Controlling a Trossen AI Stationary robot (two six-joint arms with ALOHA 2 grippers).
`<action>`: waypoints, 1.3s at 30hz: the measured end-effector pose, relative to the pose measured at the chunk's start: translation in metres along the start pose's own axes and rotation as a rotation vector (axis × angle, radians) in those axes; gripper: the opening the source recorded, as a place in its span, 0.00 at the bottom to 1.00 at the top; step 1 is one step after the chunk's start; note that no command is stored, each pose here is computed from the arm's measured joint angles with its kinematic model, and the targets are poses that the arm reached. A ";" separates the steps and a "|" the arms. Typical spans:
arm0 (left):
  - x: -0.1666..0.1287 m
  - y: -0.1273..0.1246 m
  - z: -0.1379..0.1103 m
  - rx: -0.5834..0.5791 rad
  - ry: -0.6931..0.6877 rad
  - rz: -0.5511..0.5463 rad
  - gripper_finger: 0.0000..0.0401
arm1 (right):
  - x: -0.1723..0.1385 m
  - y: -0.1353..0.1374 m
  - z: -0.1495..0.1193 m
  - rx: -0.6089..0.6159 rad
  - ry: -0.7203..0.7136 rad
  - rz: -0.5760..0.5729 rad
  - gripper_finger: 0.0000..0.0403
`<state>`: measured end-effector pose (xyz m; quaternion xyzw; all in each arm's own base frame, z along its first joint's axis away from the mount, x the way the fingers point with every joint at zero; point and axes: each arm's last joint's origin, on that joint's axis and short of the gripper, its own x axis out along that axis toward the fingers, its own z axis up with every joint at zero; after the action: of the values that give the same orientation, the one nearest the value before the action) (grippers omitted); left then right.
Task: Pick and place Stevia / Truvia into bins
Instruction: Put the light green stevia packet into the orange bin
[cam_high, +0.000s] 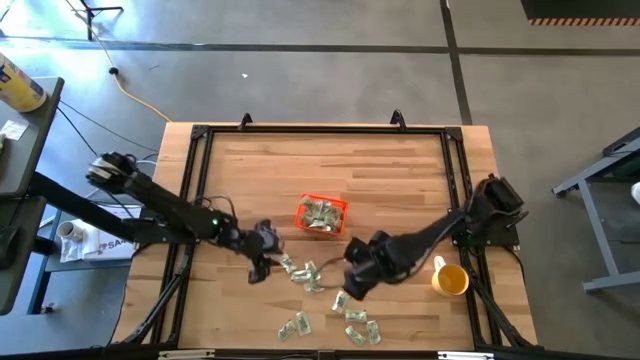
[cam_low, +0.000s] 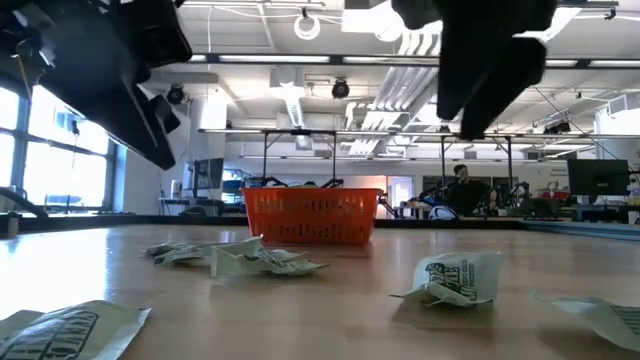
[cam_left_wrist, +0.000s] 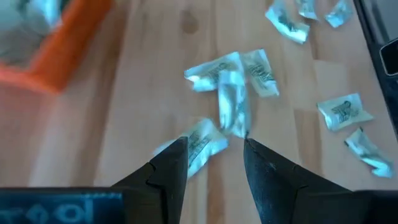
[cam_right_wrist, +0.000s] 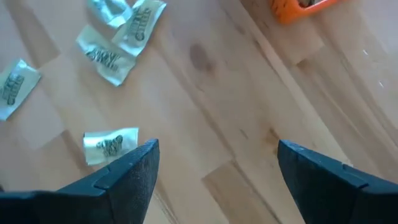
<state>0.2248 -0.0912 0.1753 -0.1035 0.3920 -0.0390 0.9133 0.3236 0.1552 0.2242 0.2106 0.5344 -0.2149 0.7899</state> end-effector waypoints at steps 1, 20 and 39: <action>0.005 -0.003 0.000 0.010 -0.005 0.005 0.47 | -0.002 0.003 -0.006 -0.003 -0.016 -0.004 0.78; 0.045 -0.018 0.024 0.187 0.202 0.292 0.47 | -0.017 0.004 -0.051 0.028 -0.137 -0.203 0.79; 0.041 -0.015 0.020 -0.051 0.210 0.355 0.47 | -0.014 -0.020 -0.032 -0.032 -0.108 -0.384 0.79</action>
<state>0.2678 -0.1086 0.1628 -0.0510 0.4980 0.1219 0.8570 0.2836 0.1580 0.2240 0.0804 0.5249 -0.3639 0.7652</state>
